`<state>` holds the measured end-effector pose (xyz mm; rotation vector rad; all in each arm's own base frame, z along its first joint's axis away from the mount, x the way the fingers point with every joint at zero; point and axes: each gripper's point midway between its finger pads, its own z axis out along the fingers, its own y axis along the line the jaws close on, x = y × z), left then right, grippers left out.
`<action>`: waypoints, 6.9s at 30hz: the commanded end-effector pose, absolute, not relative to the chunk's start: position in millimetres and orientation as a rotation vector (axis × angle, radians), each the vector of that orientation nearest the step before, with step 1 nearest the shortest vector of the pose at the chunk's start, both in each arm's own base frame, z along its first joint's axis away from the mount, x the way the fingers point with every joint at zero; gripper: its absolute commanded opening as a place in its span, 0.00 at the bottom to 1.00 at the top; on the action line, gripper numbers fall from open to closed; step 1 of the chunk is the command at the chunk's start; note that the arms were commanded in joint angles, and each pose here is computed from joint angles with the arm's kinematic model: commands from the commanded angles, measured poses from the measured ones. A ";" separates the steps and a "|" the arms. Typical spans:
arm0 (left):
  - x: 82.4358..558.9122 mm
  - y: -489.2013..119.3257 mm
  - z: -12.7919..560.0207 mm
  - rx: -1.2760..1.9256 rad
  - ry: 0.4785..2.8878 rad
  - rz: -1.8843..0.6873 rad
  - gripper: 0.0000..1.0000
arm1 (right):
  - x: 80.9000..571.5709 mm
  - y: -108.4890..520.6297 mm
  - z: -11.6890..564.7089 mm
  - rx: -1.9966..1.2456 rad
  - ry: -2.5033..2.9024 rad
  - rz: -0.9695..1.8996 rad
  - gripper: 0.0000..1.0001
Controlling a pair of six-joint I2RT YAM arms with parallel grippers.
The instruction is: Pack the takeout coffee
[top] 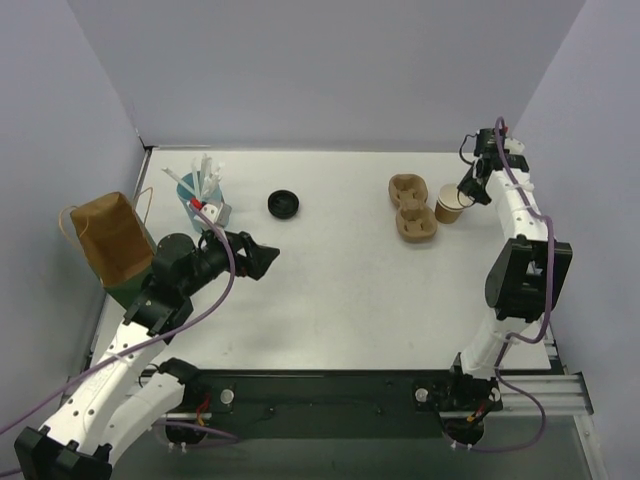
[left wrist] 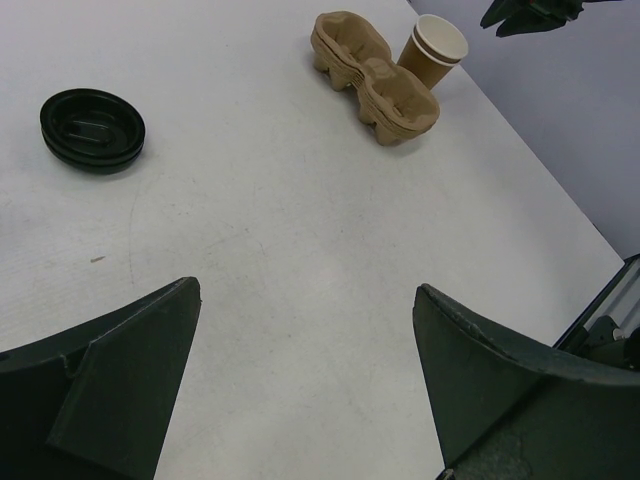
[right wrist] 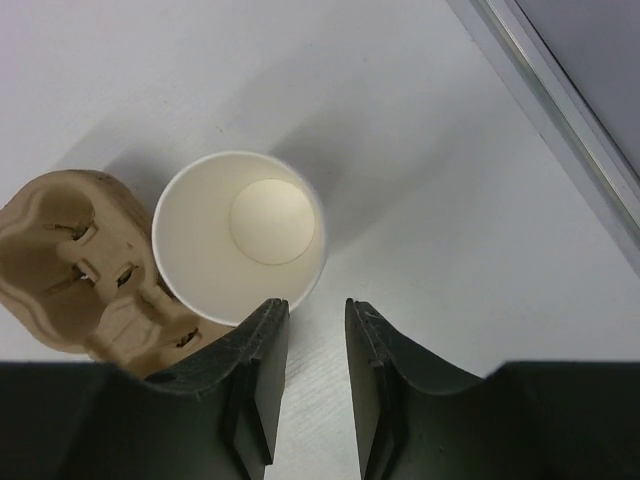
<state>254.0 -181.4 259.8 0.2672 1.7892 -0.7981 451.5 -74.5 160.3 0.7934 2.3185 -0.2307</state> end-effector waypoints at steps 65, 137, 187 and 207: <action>251.5 -185.9 286.0 0.320 1.704 -0.820 0.97 | 467.0 -88.7 118.9 0.893 2.393 -0.167 0.22; 276.1 -402.1 235.8 0.137 1.946 -1.263 0.76 | 283.2 124.5 181.5 0.545 2.372 0.712 0.00; 272.7 -403.7 225.4 0.109 1.877 -1.345 0.72 | 281.3 120.7 177.2 0.554 2.365 0.690 0.00; 284.4 -401.9 173.2 0.069 2.032 -1.165 0.71 | 280.5 125.6 170.0 0.547 2.368 0.725 0.00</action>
